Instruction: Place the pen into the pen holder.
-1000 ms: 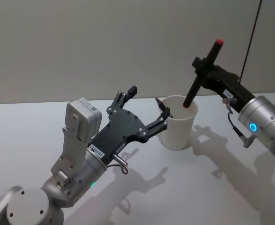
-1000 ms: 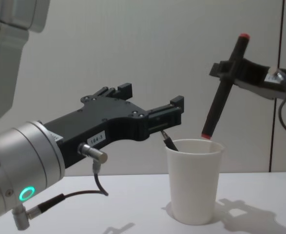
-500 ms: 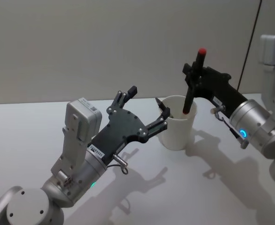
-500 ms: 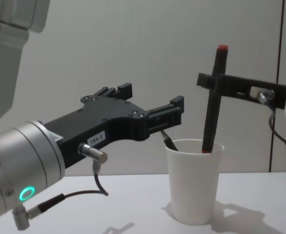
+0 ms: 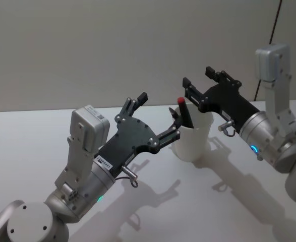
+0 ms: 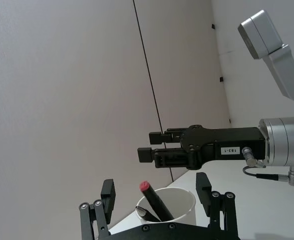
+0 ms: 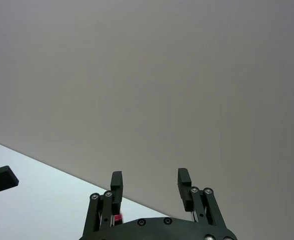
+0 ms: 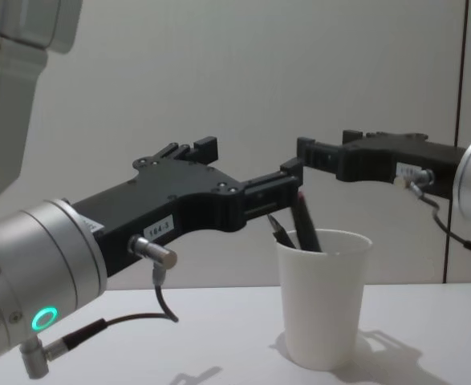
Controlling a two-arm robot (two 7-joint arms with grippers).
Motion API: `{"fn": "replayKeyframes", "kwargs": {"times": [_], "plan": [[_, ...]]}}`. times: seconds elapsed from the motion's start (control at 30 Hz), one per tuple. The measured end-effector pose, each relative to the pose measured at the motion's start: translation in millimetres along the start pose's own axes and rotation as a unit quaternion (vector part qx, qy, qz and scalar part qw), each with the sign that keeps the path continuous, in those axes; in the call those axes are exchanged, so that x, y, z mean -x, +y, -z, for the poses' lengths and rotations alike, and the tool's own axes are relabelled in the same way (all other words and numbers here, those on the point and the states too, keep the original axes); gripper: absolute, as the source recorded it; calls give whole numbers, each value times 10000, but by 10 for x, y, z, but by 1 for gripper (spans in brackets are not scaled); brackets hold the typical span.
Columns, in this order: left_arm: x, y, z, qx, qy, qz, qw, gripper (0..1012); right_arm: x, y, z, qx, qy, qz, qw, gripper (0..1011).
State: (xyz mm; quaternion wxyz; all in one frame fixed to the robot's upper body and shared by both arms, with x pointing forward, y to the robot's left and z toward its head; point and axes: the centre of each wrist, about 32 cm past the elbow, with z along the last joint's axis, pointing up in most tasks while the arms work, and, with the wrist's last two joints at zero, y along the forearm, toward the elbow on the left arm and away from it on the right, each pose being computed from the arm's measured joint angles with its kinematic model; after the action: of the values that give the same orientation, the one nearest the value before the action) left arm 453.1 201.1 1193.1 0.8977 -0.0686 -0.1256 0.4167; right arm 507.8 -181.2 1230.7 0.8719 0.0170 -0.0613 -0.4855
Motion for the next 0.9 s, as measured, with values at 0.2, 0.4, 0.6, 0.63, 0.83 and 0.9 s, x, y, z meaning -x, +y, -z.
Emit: {"fn": "replayKeyframes", "kwargs": {"times": [0.2, 0.4, 0.6, 0.63, 0.83, 0.9], "plan": [[0, 0, 0, 0, 0, 0, 10000, 1001, 10, 9, 14, 8, -159, -18, 9999, 828], [0, 0, 0, 0, 0, 0, 10000, 1001, 18, 15, 24, 12, -279, -33, 9996, 992], [0, 0, 0, 1, 0, 0, 10000, 1001, 24, 19, 30, 14, -352, -46, 9994, 1001], [0, 0, 0, 0, 0, 0, 10000, 1001, 24, 19, 30, 15, -357, -47, 9993, 1001], [0, 0, 0, 0, 0, 0, 10000, 1001, 26, 21, 30, 4, -366, -50, 9993, 1001], [0, 0, 0, 0, 0, 0, 10000, 1001, 24, 20, 30, -8, -352, -46, 9994, 1001]]}}
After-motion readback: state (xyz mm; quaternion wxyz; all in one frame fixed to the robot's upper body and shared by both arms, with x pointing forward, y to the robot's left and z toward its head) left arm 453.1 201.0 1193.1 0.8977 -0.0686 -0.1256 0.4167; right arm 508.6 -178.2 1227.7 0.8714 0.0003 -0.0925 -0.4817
